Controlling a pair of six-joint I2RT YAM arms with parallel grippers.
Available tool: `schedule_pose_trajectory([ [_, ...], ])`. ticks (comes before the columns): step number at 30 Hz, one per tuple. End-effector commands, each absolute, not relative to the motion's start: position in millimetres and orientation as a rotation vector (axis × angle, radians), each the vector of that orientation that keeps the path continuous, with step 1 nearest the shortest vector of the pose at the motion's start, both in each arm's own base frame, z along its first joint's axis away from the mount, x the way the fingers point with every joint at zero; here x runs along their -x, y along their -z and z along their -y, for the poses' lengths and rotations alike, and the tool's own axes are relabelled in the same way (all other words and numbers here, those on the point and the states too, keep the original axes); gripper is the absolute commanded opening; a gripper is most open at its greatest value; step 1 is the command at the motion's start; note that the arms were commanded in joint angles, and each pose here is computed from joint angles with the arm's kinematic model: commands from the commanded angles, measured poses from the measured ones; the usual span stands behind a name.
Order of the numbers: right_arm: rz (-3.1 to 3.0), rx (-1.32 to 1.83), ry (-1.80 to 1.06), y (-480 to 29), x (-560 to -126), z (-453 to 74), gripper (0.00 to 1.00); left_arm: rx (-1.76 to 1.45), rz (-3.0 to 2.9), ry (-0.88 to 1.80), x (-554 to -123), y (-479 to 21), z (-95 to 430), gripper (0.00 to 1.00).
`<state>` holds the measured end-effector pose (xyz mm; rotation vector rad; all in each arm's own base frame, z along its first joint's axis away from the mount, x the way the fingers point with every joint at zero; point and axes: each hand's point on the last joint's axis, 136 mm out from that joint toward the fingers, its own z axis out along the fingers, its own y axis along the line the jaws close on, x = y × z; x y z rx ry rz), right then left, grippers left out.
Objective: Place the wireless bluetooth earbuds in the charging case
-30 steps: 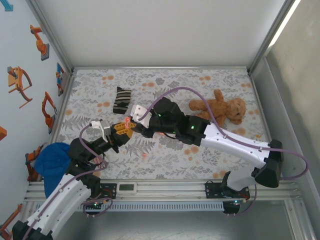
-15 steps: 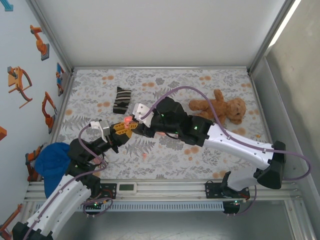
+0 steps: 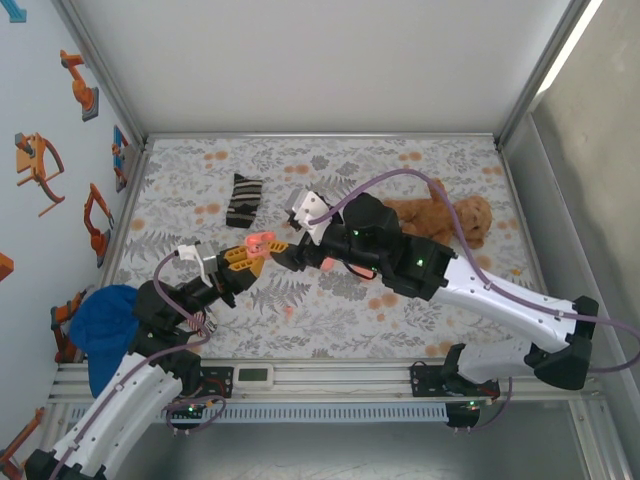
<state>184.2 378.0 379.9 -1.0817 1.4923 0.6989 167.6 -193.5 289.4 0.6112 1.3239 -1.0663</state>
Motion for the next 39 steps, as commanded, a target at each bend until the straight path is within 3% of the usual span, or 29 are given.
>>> schedule_pose_trajectory([
  [1,-1.530,0.956,-0.685,-386,-197,-362,0.83,-0.627,-1.260,1.039,-161,-308,190,0.00],
  [4,-1.564,0.903,-0.686,-383,-202,-351,0.88,-0.635,-1.269,1.031,-160,-308,190,0.00],
  [7,-1.603,0.847,-0.690,-377,-207,-340,0.99,-0.634,-1.267,1.016,-158,-311,187,0.00],
  [18,-1.824,0.638,-0.723,-335,-225,-304,0.99,-0.629,-1.239,0.977,-146,-322,177,0.00],
  [31,-2.095,0.605,-0.787,-268,-215,-310,0.99,-0.641,-1.220,0.946,-127,-330,166,0.00],
  [35,-2.234,0.579,-0.797,-237,-209,-314,0.96,-0.632,-1.227,0.927,-125,-328,163,0.00],
  [39,-2.364,0.580,-0.854,-211,-201,-326,0.86,-0.626,-1.235,0.912,-128,-325,162,0.00],
])
